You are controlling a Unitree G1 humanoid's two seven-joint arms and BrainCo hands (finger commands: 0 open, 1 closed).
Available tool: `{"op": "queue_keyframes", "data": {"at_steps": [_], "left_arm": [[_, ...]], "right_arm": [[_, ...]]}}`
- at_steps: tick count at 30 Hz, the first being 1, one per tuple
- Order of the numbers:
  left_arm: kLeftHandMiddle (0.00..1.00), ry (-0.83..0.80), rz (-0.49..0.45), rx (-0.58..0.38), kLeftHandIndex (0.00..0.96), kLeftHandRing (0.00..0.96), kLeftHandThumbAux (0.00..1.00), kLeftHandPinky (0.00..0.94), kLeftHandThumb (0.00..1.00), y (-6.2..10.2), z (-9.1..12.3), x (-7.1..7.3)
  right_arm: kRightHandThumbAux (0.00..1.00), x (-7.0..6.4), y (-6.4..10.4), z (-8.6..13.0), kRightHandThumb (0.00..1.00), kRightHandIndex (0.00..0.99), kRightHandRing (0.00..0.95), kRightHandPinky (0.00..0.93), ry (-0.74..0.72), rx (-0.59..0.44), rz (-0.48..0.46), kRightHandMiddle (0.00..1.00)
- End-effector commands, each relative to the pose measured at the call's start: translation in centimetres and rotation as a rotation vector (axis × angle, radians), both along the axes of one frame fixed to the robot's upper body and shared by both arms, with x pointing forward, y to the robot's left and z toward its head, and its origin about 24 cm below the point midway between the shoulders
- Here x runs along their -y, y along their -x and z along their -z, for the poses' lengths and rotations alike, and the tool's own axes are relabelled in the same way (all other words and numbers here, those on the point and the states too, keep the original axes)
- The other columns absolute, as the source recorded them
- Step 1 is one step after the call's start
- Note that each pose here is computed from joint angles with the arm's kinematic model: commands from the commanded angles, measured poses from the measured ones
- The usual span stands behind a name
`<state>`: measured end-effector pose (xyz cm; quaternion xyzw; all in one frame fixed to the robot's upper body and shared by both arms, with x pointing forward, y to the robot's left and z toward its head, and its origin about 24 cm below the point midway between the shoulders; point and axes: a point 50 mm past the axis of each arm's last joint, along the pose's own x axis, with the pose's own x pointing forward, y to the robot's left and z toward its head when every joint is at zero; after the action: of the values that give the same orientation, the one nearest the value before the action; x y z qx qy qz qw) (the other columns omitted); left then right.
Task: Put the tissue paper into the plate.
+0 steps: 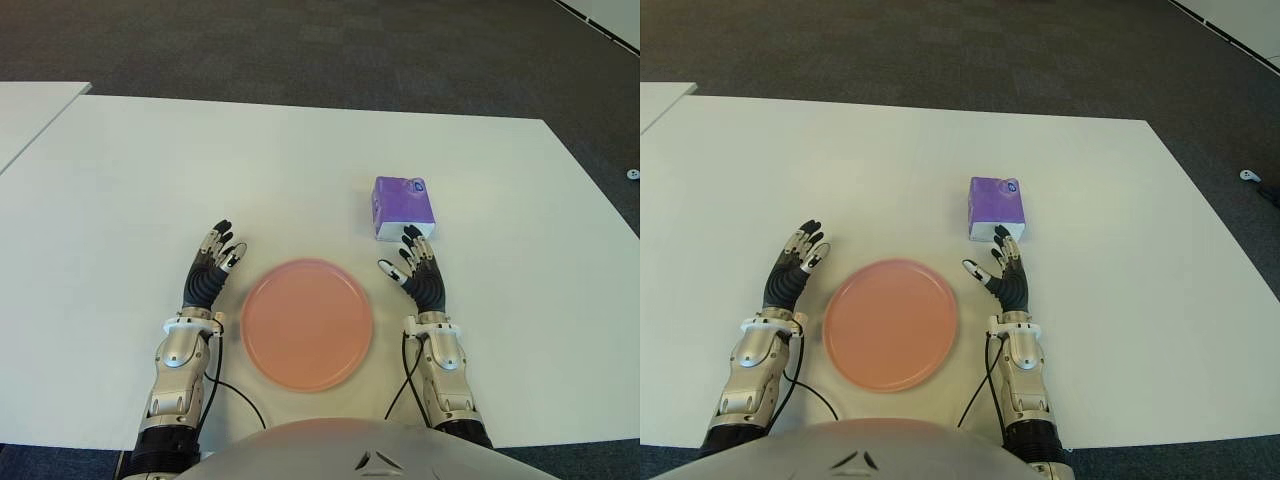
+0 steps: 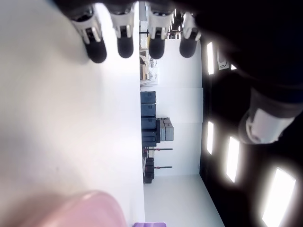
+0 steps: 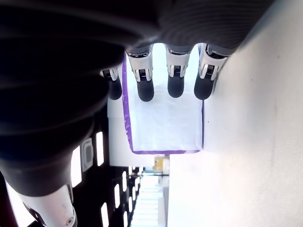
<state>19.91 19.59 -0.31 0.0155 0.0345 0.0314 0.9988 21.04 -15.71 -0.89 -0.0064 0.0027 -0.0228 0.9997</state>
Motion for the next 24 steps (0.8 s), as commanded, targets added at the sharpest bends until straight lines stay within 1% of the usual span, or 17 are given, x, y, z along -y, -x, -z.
{"op": "queue_keyframes", "data": {"at_steps": [1, 13, 15, 18, 21, 24], "left_arm": [[0.000, -0.003, -0.005, -0.052, 0.000, 0.000, 0.515, 0.000, 0.000, 0.5, 0.8, -0.1], [0.000, -0.004, -0.005, -0.055, 0.000, 0.000, 0.506, 0.000, 0.000, 0.4, 0.8, -0.1], [0.000, -0.004, -0.005, -0.056, 0.000, 0.000, 0.505, 0.000, 0.000, 0.4, 0.8, -0.1], [0.000, -0.005, -0.006, -0.055, 0.000, 0.000, 0.506, 0.000, 0.000, 0.4, 0.8, -0.1], [0.000, -0.003, -0.010, -0.056, 0.000, 0.000, 0.508, 0.000, 0.000, 0.4, 0.8, -0.1], [0.000, -0.002, -0.013, -0.056, 0.000, 0.000, 0.509, 0.000, 0.000, 0.4, 0.8, -0.1]], "right_arm": [[0.754, 0.1, 2.5, 3.5, 0.080, 0.000, 0.000, 0.000, -0.009, -0.216, 0.019, 0.000], [0.745, 0.0, 2.7, 3.5, 0.084, 0.000, 0.000, 0.000, 0.007, -0.230, 0.008, 0.000], [0.745, -0.3, 2.9, 3.4, 0.083, 0.000, 0.000, 0.000, 0.008, -0.233, 0.004, 0.000], [0.747, -1.2, 3.3, 3.1, 0.083, 0.000, 0.000, 0.000, 0.007, -0.227, -0.003, 0.000], [0.756, -2.8, 4.2, 2.0, 0.082, 0.000, 0.000, 0.000, 0.008, -0.203, -0.025, 0.000], [0.768, -3.5, 4.8, 1.3, 0.076, 0.000, 0.000, 0.000, 0.010, -0.192, -0.040, 0.000]]}}
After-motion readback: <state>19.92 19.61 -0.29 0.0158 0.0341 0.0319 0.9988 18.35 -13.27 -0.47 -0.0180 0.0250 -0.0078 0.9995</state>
